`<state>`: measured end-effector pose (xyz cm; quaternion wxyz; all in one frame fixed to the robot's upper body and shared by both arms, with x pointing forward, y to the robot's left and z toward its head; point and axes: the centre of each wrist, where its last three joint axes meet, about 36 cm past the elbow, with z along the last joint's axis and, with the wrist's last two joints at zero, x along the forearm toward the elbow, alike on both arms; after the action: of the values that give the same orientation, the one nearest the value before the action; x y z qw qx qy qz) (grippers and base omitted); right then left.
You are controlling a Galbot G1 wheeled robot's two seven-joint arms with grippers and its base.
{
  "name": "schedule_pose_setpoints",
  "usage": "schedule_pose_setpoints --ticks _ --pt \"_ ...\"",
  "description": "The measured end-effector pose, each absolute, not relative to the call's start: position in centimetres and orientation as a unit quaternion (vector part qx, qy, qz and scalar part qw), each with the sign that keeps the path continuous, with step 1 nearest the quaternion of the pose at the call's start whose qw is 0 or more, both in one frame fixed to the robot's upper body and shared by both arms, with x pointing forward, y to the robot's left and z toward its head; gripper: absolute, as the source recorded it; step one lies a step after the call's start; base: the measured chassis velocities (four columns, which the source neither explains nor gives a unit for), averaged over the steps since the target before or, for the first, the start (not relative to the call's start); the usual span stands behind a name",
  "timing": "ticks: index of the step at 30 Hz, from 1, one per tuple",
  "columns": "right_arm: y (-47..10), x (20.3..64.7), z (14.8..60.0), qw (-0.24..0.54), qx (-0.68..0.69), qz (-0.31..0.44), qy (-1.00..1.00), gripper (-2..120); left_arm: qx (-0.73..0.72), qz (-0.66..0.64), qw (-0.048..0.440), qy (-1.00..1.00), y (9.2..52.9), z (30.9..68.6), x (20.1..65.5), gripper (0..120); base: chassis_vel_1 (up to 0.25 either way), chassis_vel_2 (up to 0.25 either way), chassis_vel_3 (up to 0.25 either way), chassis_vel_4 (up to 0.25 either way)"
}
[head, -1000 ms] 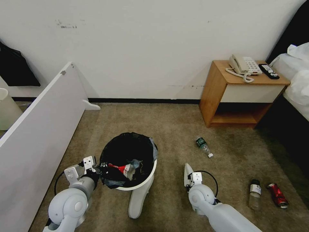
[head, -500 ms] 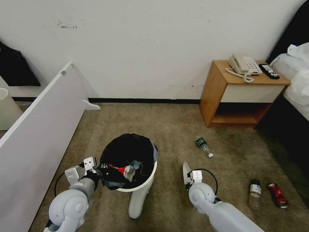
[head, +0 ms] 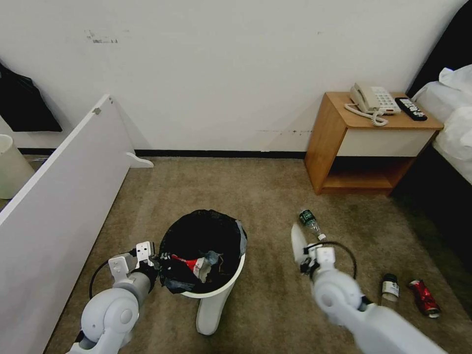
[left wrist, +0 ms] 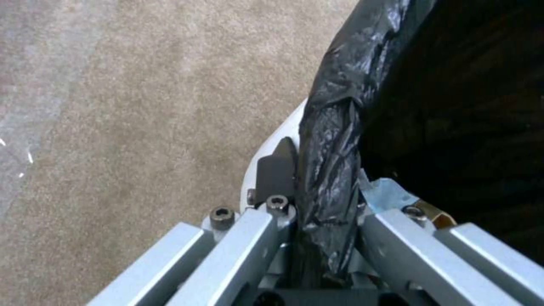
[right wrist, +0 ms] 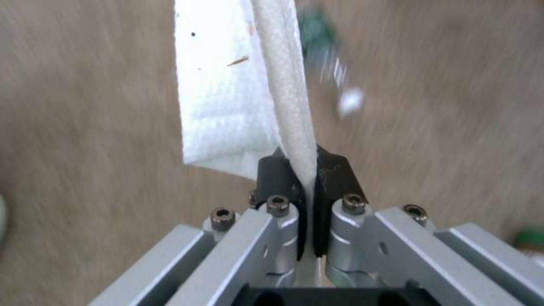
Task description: Pick up the trash bin, then pick up the garbage from the floor and place it into the trash bin.
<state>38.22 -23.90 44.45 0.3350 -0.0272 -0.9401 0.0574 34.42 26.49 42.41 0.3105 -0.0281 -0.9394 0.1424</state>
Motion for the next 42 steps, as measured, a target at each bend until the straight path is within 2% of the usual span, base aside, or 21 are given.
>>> schedule_pose_setpoints --ticks 5,7,8,10,21,26,33,42 --pt "-24.9 38.0 48.3 0.276 0.001 0.066 -0.959 1 -0.037 0.141 0.319 -0.936 26.5 42.4 34.4 1 0.0 0.0 0.0 0.0" --pt "-25.6 38.2 50.4 0.206 0.032 0.099 -0.973 1 -0.043 0.141 0.326 -0.934 26.4 42.4 34.4 1 0.0 0.0 0.0 0.0" --pt "-25.6 38.2 50.4 0.206 0.032 0.099 -0.973 1 -0.043 0.141 0.326 -0.934 26.4 42.4 34.4 1 0.0 0.0 0.0 0.0" --pt "-26.0 38.4 51.7 0.146 0.056 0.133 -0.979 1 -0.049 0.142 0.331 -0.932 26.2 42.4 34.5 1 0.0 0.0 0.0 0.0" --pt "-25.3 37.7 55.4 0.051 0.119 0.135 -0.982 1 -0.064 0.145 0.341 -0.927 25.3 42.5 34.7 1 0.0 0.0 0.0 0.0" --pt "-24.8 37.7 57.9 -0.015 0.184 0.125 -0.975 1 -0.087 0.162 0.353 -0.917 23.0 42.5 35.2 1 0.0 0.0 0.0 0.0" --pt "-24.2 37.3 59.1 -0.061 0.283 0.079 -0.954 1 -0.139 0.183 0.348 -0.909 19.5 43.8 36.0 1 0.0 0.0 0.0 0.0" --pt "-24.0 36.0 58.1 -0.056 0.355 0.066 -0.931 1 -0.179 0.205 0.334 -0.902 16.6 45.5 36.7 1 0.0 0.0 0.0 0.0"
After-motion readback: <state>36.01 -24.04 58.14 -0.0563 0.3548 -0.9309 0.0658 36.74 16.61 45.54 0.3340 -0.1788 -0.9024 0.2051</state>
